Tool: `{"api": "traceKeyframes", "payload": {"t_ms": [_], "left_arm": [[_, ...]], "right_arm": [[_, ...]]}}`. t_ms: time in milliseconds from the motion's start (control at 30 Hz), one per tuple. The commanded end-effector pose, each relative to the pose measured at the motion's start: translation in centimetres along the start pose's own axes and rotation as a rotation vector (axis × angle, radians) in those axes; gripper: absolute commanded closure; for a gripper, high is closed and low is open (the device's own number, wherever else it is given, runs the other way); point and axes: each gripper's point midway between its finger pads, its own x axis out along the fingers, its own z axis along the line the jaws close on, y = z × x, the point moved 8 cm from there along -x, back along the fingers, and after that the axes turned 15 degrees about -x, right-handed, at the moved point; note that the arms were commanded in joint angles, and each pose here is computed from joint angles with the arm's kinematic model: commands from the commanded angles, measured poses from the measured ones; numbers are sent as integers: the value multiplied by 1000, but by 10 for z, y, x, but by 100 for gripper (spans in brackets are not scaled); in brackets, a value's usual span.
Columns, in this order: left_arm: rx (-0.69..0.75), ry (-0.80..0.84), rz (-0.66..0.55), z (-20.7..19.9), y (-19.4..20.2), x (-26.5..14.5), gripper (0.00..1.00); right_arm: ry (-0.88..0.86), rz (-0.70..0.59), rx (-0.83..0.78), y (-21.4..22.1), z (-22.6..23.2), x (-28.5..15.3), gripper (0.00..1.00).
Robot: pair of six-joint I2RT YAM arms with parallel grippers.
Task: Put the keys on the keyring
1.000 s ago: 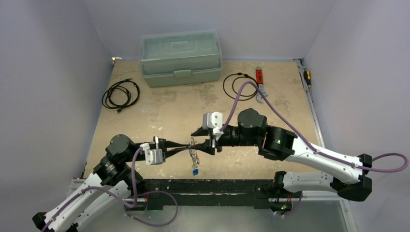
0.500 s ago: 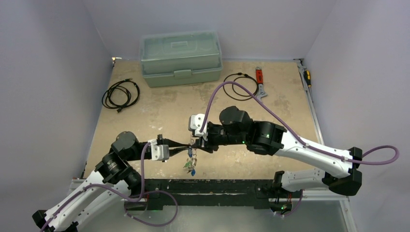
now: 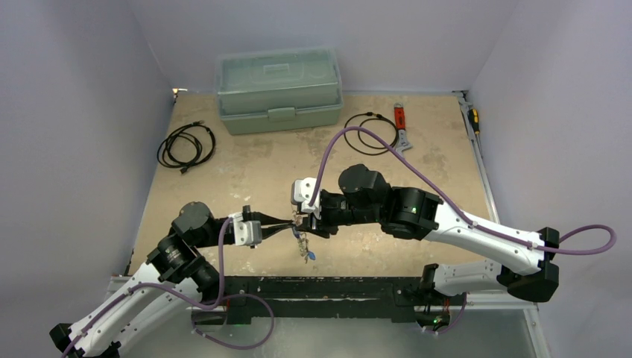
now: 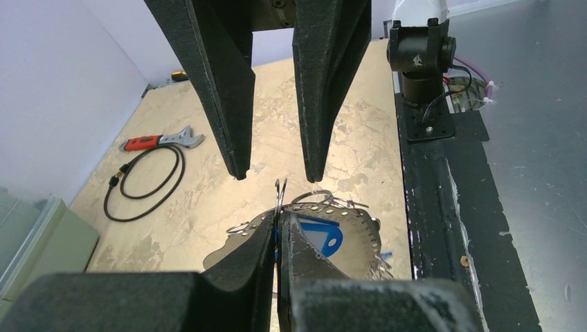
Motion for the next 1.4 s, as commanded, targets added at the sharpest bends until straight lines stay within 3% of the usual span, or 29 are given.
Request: {"api": "traceKeyframes", "payload": {"t_ms": [0, 367, 567, 733, 833, 967, 1100, 1367], "left_arm": [[76, -17, -90, 2, -30, -2, 100], [75, -15, -94, 2, -31, -2, 100], [79, -17, -99, 2, -32, -3, 100], [92, -36, -114, 2, -33, -5, 100], [119, -57, -141, 1, -36, -10, 73], [158, -84, -187, -1, -38, -17, 58], [191, -61, -221, -4, -42, -17, 59], [208, 53, -229, -12, -42, -12, 66]], "right_arm": [[0, -61, -15, -13, -3, 2, 60], [7, -34, -12, -8, -5, 13, 75], [6, -26, -14, -6, -5, 14, 100], [39, -57, -24, -8, -6, 9, 100], [88, -131, -42, -16, -8, -2, 100], [105, -303, -34, -30, -2, -23, 100], [116, -392, -27, -35, 3, -36, 100], [105, -449, -27, -38, 6, -40, 100]]}}
